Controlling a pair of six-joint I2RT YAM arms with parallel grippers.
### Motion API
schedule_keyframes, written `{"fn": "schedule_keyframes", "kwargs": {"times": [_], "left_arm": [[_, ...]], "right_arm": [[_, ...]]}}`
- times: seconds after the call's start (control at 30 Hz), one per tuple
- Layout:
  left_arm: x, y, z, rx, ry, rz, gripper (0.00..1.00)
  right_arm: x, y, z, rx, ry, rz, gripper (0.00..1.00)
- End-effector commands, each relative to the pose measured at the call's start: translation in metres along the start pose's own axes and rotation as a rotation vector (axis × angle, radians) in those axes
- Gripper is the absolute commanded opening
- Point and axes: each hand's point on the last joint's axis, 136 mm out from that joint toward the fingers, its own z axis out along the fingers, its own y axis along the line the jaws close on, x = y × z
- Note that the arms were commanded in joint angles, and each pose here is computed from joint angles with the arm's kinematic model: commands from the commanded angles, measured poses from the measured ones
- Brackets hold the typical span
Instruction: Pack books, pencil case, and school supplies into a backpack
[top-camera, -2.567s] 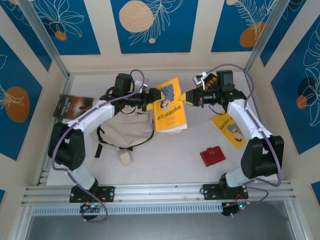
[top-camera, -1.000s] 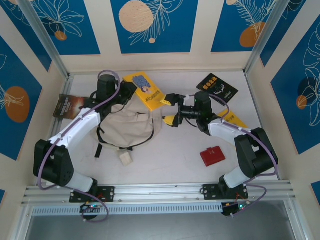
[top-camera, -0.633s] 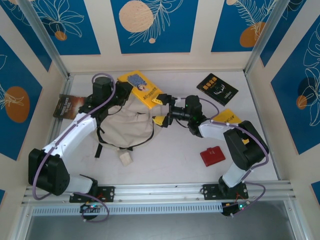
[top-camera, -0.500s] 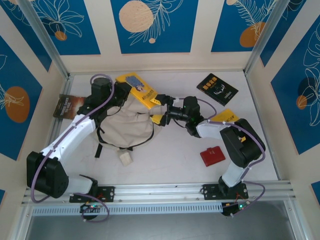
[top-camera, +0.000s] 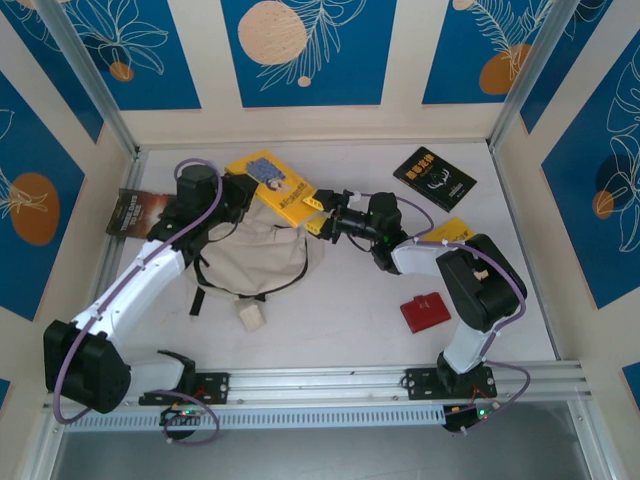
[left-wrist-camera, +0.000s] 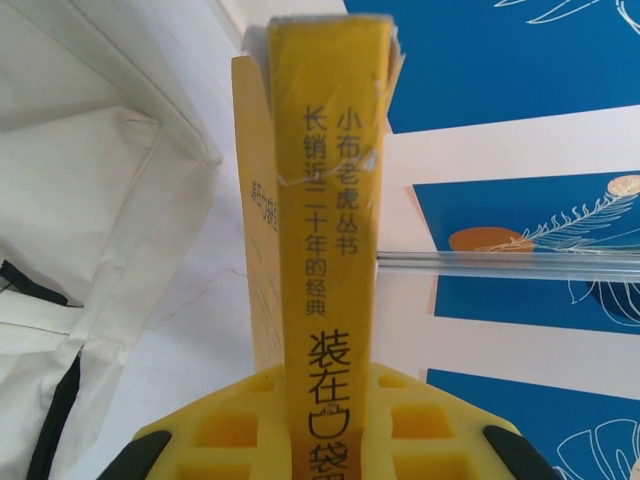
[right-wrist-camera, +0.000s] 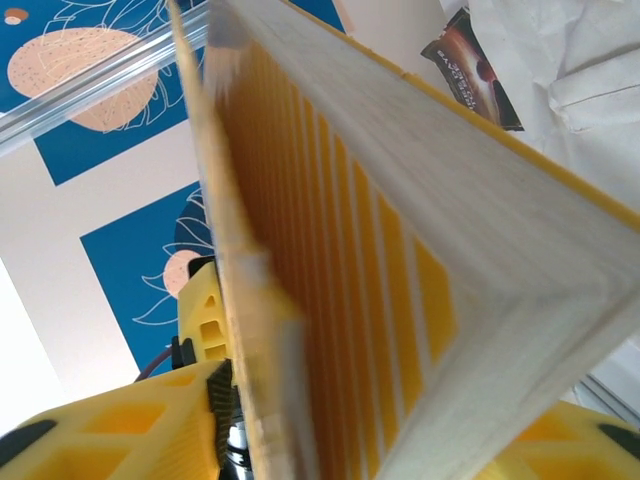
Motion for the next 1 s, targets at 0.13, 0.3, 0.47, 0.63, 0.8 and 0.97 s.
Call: {"fn": "schedule_keyframes", "kwargs": {"times": [0.13, 0.3, 0.47, 0.63, 0.8, 0.97], "left_arm": [[0.005, -0.017, -0.025, 0.044, 0.009, 0.031, 0.10], [0.015, -0.003, -0.029, -0.043, 0.081, 0.098, 0.46], [0.027, 0.029, -0.039, -0.210, 0.186, 0.304, 0.81], [0.031, 0.067, -0.052, -0.369, 0.279, 0.573, 0.86], [0.054, 0.090, -0.056, -0.423, 0.486, 0.798, 0.85], [0.075, 0.112, -0.056, -0.456, 0.613, 0.919, 0.84]], "right_arm": [[0.006, 0.021, -0.003, -0.079, 0.011, -0.038, 0.30], [0.007, 0.016, -0.010, -0.019, -0.009, -0.073, 0.00], [0.004, 0.000, -0.036, 0.138, -0.095, -0.173, 0.00], [0.001, -0.015, -0.085, 0.342, -0.220, -0.307, 0.00], [0.004, -0.024, -0.135, 0.504, -0.318, -0.377, 0.00], [0.007, -0.024, -0.170, 0.607, -0.375, -0.425, 0.00]]}}
